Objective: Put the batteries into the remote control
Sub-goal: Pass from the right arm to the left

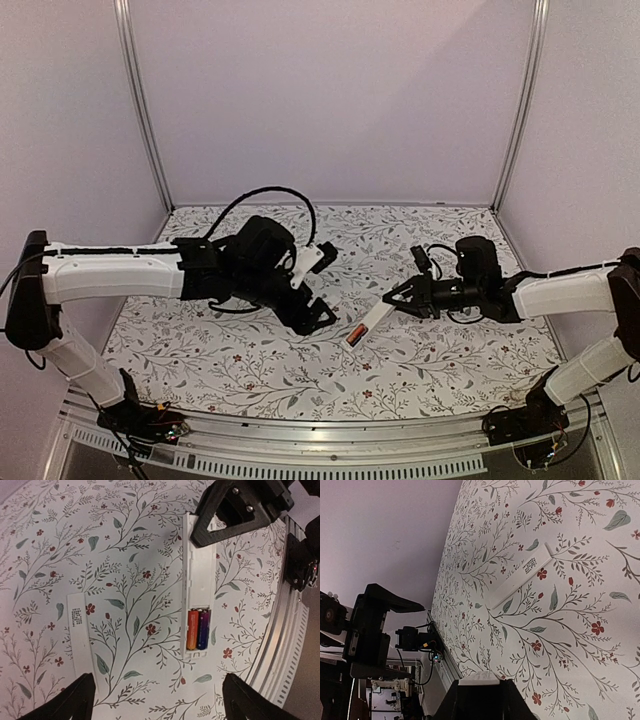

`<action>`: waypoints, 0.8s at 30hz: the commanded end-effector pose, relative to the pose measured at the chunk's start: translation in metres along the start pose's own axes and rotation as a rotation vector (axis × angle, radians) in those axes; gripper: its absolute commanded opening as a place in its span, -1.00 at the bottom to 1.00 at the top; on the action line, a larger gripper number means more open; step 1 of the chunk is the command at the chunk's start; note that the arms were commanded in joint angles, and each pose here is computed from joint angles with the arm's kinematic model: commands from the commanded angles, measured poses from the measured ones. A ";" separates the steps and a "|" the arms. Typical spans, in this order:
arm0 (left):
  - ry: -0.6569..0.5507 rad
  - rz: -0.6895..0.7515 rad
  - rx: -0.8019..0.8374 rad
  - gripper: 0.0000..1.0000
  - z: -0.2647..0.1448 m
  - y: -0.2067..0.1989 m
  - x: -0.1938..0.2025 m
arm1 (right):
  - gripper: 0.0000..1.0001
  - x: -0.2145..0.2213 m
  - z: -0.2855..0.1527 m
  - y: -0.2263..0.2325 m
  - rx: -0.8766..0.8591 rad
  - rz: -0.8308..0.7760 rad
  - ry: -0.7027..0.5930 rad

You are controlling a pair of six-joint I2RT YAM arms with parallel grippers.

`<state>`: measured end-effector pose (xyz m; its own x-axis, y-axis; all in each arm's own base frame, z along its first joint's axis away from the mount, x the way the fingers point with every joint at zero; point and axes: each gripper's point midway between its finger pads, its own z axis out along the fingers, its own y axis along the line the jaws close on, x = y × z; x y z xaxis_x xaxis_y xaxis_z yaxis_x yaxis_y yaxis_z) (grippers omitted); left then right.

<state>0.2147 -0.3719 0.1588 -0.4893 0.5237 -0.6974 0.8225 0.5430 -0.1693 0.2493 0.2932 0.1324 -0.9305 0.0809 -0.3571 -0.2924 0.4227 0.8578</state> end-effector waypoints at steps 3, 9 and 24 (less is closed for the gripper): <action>0.033 0.001 0.002 0.76 0.040 -0.028 -0.005 | -0.95 0.002 0.013 0.005 0.003 -0.034 0.000; 0.044 0.005 -0.021 0.62 0.067 -0.042 -0.016 | -0.93 0.007 0.021 0.014 -0.010 -0.033 0.002; 0.130 0.010 -0.031 -0.16 0.102 -0.047 -0.009 | -0.92 0.010 0.022 0.022 -0.040 -0.022 -0.008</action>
<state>0.2138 -0.4683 0.1086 -0.5194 0.5797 -0.6278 0.8142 0.5588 -0.1577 0.2347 0.3193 0.1276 -0.9349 0.0612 -0.3497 -0.2949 0.4144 0.8610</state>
